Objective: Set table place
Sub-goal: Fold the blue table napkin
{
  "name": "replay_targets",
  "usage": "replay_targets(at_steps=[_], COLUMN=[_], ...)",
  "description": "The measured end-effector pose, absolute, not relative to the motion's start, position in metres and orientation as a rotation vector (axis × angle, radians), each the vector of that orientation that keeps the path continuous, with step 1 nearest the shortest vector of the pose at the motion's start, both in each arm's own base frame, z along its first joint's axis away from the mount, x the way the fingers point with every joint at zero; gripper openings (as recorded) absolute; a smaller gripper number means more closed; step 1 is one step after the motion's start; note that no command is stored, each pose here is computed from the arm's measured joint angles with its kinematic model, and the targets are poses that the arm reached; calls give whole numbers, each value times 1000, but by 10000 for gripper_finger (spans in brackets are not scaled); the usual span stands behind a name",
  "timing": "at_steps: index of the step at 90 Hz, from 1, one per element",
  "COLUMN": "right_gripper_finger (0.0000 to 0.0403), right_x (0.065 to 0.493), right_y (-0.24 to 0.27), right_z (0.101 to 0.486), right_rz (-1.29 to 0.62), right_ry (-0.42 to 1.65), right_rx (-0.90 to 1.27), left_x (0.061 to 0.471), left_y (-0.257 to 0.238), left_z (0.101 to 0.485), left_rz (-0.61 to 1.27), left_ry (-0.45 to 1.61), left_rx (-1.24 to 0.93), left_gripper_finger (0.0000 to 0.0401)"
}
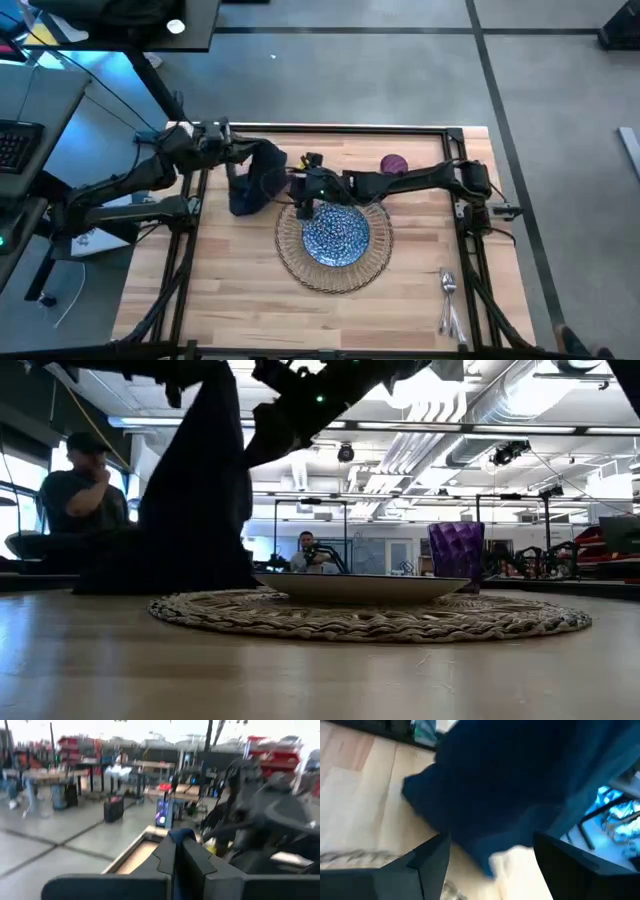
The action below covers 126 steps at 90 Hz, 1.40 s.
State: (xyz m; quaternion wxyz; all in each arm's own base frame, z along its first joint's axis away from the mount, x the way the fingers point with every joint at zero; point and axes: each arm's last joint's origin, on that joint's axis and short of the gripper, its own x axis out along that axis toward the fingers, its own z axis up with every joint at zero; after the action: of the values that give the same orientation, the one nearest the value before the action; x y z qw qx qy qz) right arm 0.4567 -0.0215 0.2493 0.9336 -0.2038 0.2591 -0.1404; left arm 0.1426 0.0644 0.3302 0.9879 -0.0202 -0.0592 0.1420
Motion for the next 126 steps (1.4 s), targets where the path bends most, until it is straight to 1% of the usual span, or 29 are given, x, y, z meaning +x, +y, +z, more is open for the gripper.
replay_targets(at_steps=[19,37,57,63,73,81,89,95,105,119,126], right_gripper_finger=[252,252,252,252,252,252,252,252,252,252,252], right_x=[461,462,464,464,461,458,458,458,462,463,461], right_y=[-30,-33,-35,-40,-50,-55,-53,-49,-40,-28,-24], right_z=[262,270,288,289,293,297,297,298,299,294,295], right_rz=[-248,-232,-217,-218,-190,-55,88,154,179,162,157], right_ry=[407,431,399,416,499,543,505,475,421,465,481], right_rx=[-452,-561,-577,-590,-587,-514,-438,-421,-426,-444,-450], left_x=[131,121,114,114,114,115,119,124,131,135,135], left_y=[56,51,47,46,42,40,39,39,38,31,29], left_z=[344,350,357,358,358,354,346,339,330,320,317], left_rz=[204,176,165,125,-13,-117,-176,-192,-221,-408,-443], left_ry=[-235,-288,-355,-370,-344,-295,-240,-210,-164,-117,-100], left_rx=[-19,-7,-17,-39,-64,-63,-47,-38,-18,18,4], left_gripper_finger=[0,0,0,0,0,0,0,0,0,0,0])
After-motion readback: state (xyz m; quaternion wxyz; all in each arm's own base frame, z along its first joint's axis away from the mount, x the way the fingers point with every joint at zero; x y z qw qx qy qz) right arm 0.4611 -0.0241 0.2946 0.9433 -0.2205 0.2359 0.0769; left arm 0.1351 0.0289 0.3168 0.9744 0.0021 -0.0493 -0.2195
